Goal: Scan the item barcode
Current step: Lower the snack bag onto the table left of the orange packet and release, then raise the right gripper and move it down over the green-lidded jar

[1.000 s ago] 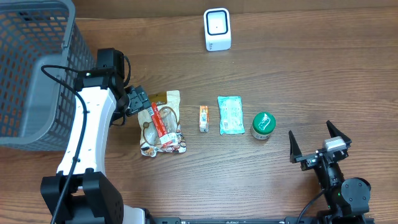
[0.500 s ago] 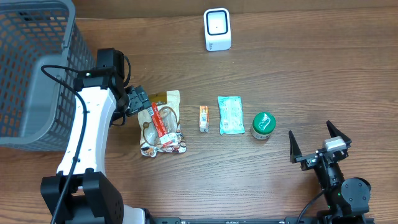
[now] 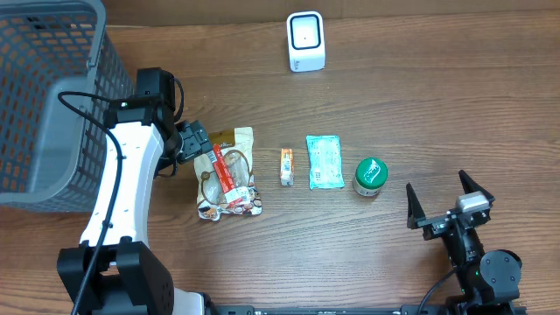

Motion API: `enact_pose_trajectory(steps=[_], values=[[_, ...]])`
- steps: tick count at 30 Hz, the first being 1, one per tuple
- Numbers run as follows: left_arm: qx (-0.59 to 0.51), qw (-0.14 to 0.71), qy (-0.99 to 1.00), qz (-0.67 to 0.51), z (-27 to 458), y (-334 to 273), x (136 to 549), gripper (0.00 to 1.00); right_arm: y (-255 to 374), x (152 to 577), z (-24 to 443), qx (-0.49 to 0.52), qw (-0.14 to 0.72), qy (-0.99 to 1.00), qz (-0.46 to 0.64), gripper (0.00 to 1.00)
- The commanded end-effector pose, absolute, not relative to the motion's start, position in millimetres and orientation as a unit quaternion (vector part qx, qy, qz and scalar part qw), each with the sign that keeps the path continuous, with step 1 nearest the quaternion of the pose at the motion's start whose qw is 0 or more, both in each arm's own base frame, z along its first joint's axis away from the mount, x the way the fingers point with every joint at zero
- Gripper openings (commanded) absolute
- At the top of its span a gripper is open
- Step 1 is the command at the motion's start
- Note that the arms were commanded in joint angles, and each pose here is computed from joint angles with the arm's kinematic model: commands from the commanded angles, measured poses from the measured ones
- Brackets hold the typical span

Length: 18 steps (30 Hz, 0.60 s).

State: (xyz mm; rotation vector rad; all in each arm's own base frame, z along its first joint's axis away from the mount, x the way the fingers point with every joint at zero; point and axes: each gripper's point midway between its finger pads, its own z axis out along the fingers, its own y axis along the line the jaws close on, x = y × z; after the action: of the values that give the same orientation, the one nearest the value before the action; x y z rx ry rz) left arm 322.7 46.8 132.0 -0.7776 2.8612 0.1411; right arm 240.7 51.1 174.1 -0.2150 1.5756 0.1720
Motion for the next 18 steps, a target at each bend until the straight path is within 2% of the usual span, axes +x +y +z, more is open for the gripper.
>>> enact_pose_trajectory(steps=[1,12,18], values=[[-0.266,0.095,0.958,0.052,137,49,326,1.0,51,241,172,-0.023,0.685,0.712,0.151,1.0],[-0.266,0.095,0.958,0.052,137,49,326,1.0,51,238,177,0.031,0.667,0.718,0.199,1.0],[-0.266,0.095,0.958,0.052,137,49,326,1.0,25,218,257,0.077,0.695,0.697,0.158,1.0]])
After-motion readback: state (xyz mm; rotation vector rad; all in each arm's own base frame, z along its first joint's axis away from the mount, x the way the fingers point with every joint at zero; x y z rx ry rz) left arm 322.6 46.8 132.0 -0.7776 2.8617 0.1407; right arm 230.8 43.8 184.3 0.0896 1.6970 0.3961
